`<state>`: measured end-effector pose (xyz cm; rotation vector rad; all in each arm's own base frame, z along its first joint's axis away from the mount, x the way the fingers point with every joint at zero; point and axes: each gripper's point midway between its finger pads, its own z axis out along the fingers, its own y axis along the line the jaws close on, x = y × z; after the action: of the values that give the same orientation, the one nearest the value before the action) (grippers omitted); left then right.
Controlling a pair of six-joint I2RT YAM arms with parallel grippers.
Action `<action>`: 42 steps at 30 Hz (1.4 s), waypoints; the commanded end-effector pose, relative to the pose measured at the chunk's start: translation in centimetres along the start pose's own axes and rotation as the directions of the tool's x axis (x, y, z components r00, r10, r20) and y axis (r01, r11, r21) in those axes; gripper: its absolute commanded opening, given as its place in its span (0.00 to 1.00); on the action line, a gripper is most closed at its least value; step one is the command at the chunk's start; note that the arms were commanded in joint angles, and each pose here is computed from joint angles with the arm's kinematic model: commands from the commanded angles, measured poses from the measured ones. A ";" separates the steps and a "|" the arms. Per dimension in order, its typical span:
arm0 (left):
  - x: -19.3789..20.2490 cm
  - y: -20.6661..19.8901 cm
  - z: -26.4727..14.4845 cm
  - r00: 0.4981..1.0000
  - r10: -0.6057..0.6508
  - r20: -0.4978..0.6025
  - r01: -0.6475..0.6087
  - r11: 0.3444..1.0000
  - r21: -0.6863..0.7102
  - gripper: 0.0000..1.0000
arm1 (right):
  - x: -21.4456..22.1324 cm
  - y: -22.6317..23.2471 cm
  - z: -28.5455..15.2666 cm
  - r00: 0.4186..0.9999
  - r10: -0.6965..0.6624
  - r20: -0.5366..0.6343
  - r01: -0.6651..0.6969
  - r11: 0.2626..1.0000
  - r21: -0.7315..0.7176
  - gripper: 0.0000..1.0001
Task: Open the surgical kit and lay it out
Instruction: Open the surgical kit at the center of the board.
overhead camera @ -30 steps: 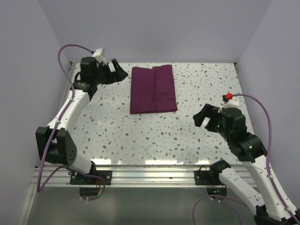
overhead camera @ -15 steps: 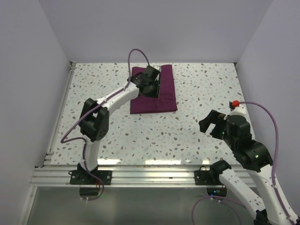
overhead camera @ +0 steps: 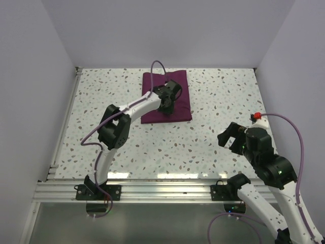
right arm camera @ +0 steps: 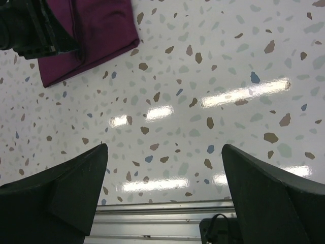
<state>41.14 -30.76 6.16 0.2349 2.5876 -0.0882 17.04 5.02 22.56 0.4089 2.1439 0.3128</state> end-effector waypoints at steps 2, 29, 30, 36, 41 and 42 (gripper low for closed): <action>0.2 -0.3 0.7 1.000 -0.013 -0.005 0.013 1.000 -0.006 0.40 | -0.4 0.0 0.0 1.000 0.027 0.010 -0.027 1.000 0.013 0.98; -2.8 -1.1 -1.3 0.998 0.038 0.048 -0.038 0.999 0.006 0.00 | -0.7 2.9 3.6 0.999 -0.010 -0.041 0.009 1.000 -0.029 0.98; -3.3 -0.6 -2.0 0.998 0.017 0.059 -0.017 1.000 0.005 0.00 | -0.8 3.2 3.7 0.999 -0.014 -0.040 0.012 0.999 -0.039 0.98; -6.6 6.8 -7.8 0.965 -0.196 0.173 0.189 0.980 0.056 0.00 | -1.2 5.4 5.9 0.995 -0.045 -0.085 0.038 0.996 -0.077 0.98; -5.4 15.3 -10.1 0.917 -0.328 0.228 0.335 0.942 0.010 0.00 | -1.3 8.3 8.4 0.986 -0.072 -0.148 0.052 0.990 -0.133 0.98; -3.2 16.3 -9.1 0.922 -0.340 0.186 0.348 0.937 -0.015 0.00 | -1.3 8.8 8.8 0.985 -0.076 -0.155 0.054 0.988 -0.143 0.98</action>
<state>43.27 -17.14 15.67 -0.1453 2.4351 -0.1606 24.39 10.86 19.16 0.3119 2.3441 0.3549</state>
